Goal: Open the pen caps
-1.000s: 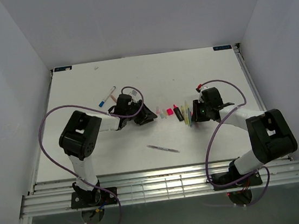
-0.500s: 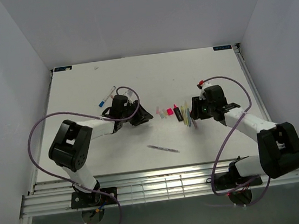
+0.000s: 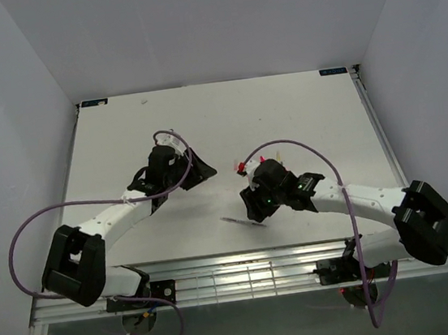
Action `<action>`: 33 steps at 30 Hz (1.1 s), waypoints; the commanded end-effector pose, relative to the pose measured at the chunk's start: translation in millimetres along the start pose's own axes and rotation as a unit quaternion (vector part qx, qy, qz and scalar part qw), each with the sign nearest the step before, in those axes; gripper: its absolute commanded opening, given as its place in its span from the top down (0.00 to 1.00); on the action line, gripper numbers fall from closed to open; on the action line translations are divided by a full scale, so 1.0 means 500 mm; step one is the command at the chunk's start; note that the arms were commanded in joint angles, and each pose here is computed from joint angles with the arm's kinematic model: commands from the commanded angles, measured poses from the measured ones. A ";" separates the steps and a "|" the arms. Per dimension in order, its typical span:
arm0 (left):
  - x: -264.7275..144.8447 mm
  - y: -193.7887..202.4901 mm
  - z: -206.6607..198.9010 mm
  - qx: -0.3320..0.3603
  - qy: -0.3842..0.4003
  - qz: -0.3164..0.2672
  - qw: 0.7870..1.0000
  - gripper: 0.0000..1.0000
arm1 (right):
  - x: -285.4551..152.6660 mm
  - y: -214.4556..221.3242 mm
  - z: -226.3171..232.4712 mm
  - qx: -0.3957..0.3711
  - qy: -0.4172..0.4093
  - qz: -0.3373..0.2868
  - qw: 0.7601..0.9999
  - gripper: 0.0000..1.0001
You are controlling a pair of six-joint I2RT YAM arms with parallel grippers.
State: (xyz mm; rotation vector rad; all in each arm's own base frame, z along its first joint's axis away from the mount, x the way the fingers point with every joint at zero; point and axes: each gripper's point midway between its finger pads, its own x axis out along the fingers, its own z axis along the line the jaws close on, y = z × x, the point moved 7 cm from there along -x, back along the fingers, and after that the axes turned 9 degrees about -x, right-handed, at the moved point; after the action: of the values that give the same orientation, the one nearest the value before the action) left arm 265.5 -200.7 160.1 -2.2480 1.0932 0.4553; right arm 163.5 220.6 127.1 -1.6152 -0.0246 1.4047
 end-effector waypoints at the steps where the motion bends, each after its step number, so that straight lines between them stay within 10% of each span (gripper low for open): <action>1: -0.034 0.017 0.027 -0.015 -0.032 -0.010 0.999 0.39 | 0.020 0.018 0.040 -0.013 -0.018 0.032 0.999 0.47; 22: -0.095 0.099 0.108 -0.051 -0.024 -0.007 0.998 0.38 | 0.075 0.070 0.047 -0.046 0.033 0.073 0.996 0.56; 33: -0.096 0.117 0.123 -0.062 -0.025 0.010 0.998 0.40 | 0.096 0.079 0.064 -0.057 0.005 0.074 0.996 0.89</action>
State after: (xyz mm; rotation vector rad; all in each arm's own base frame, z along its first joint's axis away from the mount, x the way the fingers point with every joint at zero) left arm 189.1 -160.8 117.3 -2.3066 1.0676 0.6070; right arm 139.0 245.1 77.9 -1.7521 0.0270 1.4961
